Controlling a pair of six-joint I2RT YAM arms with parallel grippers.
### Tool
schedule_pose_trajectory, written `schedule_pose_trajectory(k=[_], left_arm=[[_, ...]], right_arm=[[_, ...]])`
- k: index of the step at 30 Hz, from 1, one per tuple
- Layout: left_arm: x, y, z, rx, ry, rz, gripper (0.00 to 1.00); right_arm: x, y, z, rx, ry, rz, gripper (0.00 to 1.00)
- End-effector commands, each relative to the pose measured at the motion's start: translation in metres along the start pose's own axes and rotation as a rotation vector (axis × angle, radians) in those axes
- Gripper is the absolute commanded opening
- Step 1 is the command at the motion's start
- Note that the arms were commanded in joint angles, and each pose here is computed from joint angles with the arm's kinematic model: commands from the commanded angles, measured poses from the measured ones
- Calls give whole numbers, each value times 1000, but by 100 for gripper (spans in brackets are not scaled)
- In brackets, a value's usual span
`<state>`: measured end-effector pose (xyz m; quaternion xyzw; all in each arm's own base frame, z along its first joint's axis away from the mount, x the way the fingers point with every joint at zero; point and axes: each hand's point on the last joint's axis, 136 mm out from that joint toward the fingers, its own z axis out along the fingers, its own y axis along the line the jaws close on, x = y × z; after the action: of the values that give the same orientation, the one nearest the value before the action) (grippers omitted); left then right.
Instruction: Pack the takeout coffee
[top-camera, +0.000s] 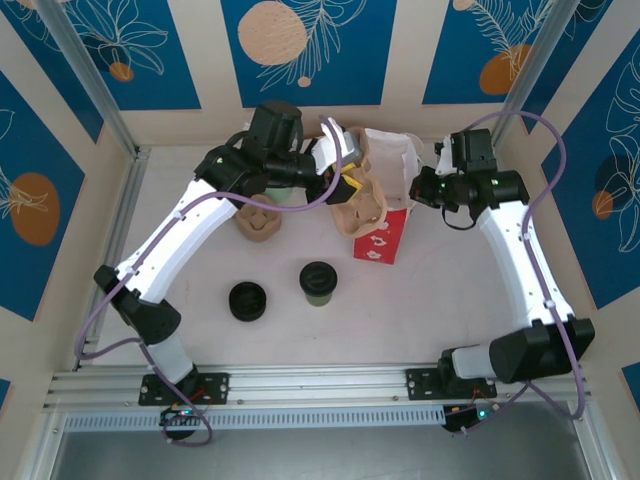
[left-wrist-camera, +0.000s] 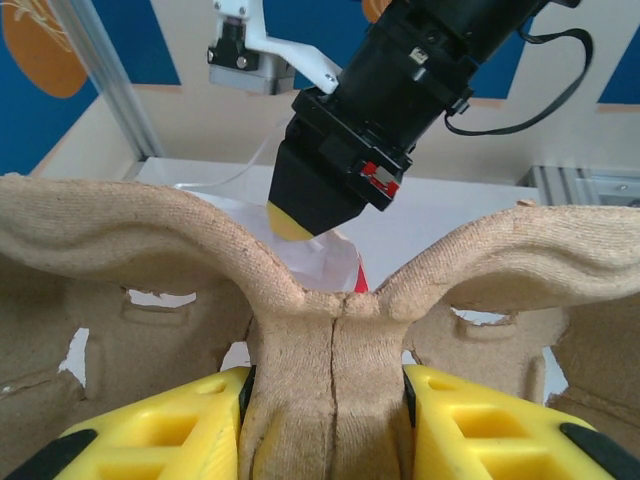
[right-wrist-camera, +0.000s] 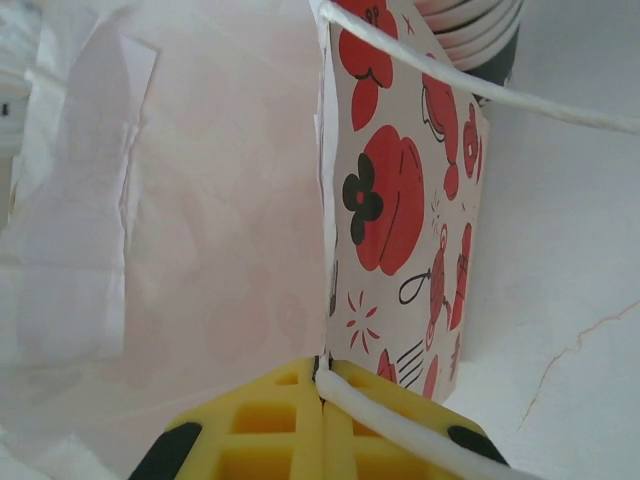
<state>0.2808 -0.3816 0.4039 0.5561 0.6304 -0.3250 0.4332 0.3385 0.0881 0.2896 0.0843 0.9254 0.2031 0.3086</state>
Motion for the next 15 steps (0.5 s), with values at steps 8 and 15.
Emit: schedule_pose_trajectory(k=[8, 15], left_arm=[[-10, -31, 10, 171, -32, -121, 38], [-12, -49, 17, 293, -54, -202, 38]], right_arm=[[49, -5, -42, 41, 5, -204, 0], [75, -12, -55, 41, 12, -257, 0]])
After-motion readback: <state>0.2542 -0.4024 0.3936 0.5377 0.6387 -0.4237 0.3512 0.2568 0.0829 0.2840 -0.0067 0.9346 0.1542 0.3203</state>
